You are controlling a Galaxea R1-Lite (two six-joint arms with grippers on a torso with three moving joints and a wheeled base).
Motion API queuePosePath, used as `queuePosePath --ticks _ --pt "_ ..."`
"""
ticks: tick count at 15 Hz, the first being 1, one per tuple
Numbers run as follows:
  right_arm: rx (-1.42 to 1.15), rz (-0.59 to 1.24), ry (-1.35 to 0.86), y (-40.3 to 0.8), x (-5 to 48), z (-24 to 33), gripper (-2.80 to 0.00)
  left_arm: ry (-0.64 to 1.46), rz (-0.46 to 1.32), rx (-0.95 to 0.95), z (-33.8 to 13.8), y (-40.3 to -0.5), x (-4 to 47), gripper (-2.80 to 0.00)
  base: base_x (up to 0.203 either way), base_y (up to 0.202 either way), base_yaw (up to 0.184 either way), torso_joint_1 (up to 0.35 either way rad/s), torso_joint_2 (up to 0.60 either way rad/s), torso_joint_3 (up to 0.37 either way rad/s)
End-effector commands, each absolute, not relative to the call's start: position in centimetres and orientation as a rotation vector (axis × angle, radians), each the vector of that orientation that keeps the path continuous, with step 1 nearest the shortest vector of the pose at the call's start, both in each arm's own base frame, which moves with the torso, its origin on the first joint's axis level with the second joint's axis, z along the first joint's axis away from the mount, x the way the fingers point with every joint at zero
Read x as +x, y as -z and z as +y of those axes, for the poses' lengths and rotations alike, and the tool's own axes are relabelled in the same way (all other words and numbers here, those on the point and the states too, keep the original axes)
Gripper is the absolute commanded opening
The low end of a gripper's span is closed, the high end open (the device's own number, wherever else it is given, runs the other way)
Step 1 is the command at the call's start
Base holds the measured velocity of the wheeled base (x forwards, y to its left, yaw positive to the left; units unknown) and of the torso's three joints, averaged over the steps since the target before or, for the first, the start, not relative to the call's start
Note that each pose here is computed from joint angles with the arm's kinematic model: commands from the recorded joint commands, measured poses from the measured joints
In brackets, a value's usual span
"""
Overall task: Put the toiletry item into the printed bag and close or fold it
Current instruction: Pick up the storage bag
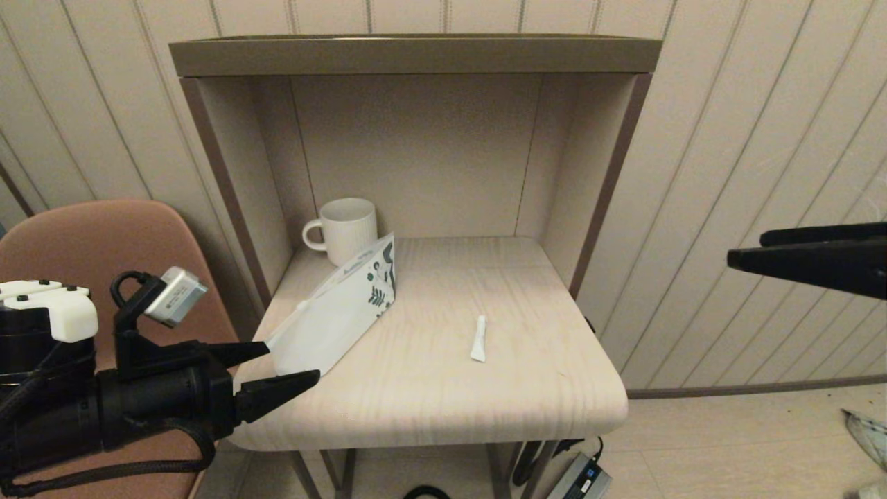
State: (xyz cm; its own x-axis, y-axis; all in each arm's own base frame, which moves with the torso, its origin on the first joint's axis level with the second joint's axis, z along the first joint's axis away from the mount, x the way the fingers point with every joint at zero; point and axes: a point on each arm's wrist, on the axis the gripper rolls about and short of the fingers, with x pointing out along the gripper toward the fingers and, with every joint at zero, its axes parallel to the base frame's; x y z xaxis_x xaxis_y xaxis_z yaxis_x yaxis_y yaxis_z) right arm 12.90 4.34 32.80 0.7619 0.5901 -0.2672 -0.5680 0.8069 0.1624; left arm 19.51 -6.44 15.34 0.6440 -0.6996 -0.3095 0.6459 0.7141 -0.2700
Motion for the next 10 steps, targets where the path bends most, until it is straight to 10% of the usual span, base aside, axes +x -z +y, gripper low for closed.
queuePosePath --ticks 1,10 --pt "0.074 0.33 -0.635 -32.59 13.33 4.5 0.0 0.771 0.438 -0.143 -6.57 -14.73 19.91 0.0 0.0 0.0 0.0 0.0 0.0 0.0" --pt "0.076 0.325 -0.655 -32.44 13.79 4.64 0.0 0.782 0.444 -0.142 -7.0 -14.32 20.49 0.0 0.0 0.0 0.0 0.0 0.0 0.0"
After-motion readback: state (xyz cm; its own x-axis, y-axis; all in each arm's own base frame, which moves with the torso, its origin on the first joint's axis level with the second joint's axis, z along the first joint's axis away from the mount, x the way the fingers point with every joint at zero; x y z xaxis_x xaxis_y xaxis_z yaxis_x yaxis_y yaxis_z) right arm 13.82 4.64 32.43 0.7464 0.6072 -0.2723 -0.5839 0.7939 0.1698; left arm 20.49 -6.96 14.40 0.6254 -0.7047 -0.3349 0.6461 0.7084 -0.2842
